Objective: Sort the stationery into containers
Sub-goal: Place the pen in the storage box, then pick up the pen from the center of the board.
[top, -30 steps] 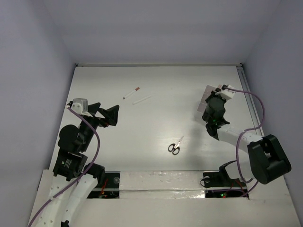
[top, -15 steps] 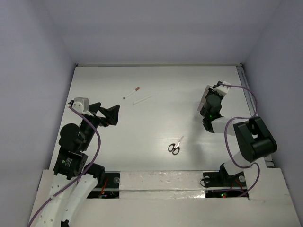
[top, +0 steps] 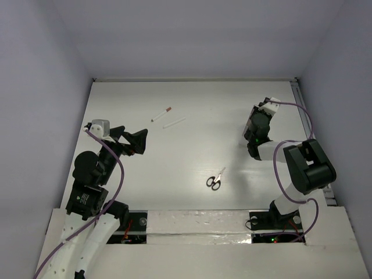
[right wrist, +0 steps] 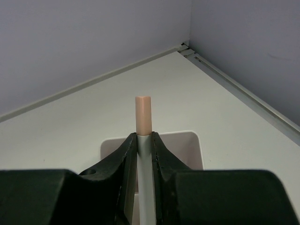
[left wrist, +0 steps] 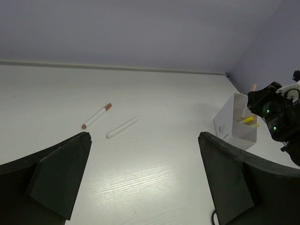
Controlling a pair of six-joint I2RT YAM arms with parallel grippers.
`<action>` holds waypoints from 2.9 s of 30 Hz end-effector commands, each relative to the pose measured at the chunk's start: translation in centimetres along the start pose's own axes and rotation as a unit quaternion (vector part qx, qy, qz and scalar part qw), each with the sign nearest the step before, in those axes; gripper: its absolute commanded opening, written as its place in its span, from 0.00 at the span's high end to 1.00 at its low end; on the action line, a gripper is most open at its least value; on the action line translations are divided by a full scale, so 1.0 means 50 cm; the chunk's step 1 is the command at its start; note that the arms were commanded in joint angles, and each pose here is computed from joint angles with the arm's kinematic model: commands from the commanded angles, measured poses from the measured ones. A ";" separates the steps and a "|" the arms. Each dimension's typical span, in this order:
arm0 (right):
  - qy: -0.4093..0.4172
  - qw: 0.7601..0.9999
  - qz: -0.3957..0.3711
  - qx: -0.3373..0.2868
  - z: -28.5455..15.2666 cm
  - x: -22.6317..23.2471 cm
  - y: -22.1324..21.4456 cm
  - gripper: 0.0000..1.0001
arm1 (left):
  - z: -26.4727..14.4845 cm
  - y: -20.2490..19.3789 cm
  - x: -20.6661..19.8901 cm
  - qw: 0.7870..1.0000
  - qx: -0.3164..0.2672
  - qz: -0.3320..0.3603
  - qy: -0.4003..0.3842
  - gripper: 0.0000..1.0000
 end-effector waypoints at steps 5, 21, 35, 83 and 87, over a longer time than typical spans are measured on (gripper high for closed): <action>0.000 0.999 0.039 -0.011 0.005 0.005 0.036 0.74 | 0.002 0.031 -0.012 0.999 -0.034 0.000 -0.018 0.01; 0.045 0.997 0.063 -0.005 -0.017 0.004 0.104 0.59 | 0.011 0.025 -0.010 1.000 -0.026 -0.005 -0.014 0.01; 0.327 0.910 0.164 0.193 -0.173 0.021 0.192 0.81 | 0.136 -0.022 -0.022 0.990 0.113 -0.026 -0.080 0.01; 0.466 0.852 0.153 0.181 -0.322 -0.092 0.242 0.74 | 0.630 -0.402 0.084 0.836 0.471 0.266 -0.097 0.45; 0.469 0.850 0.151 0.187 -0.320 -0.089 0.238 0.73 | 0.629 -0.423 0.089 0.831 0.481 0.259 -0.101 0.46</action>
Point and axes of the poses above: each gripper's point midway between its finger pads, its own z axis out along the fingers, its own x axis along the line the jaws close on, y = z × x, the point moved 10 cm from there along -z, back along the fingers, and after that the axes turned 1 degree about -z, right-handed, at the moved point
